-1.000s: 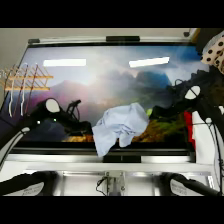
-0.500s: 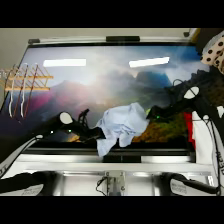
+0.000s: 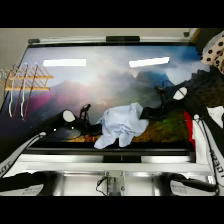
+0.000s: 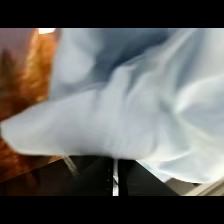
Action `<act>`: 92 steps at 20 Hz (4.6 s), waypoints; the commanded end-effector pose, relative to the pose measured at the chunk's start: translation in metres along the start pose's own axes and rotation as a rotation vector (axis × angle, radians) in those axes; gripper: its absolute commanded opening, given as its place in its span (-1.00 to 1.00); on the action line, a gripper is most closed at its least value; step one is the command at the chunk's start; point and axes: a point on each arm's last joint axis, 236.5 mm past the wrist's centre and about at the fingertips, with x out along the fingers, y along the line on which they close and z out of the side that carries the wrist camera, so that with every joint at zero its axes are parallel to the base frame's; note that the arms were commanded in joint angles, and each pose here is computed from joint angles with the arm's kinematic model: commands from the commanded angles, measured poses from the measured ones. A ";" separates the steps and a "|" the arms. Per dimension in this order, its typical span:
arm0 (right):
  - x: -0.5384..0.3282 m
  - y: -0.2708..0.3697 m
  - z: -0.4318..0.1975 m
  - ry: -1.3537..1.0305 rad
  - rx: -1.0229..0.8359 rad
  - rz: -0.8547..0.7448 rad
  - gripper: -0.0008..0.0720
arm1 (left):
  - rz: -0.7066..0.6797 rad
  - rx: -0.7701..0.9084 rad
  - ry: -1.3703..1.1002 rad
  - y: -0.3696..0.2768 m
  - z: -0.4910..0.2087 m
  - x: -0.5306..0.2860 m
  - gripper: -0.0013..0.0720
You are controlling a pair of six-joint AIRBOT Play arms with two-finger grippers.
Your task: Fold the shirts.
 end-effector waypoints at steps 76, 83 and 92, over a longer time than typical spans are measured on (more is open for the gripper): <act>-0.060 0.121 0.033 -0.418 -0.071 -0.002 -0.80 | 0.337 0.453 -0.973 -0.053 0.139 -0.397 -0.87; -0.498 0.193 -0.062 -1.464 -0.357 -0.153 -0.80 | 0.346 0.620 -1.818 -0.207 -0.048 -0.708 -0.87; -0.490 0.198 -0.111 -1.405 -0.347 -0.075 -0.80 | 0.308 0.636 -1.769 -0.218 -0.107 -0.686 -0.87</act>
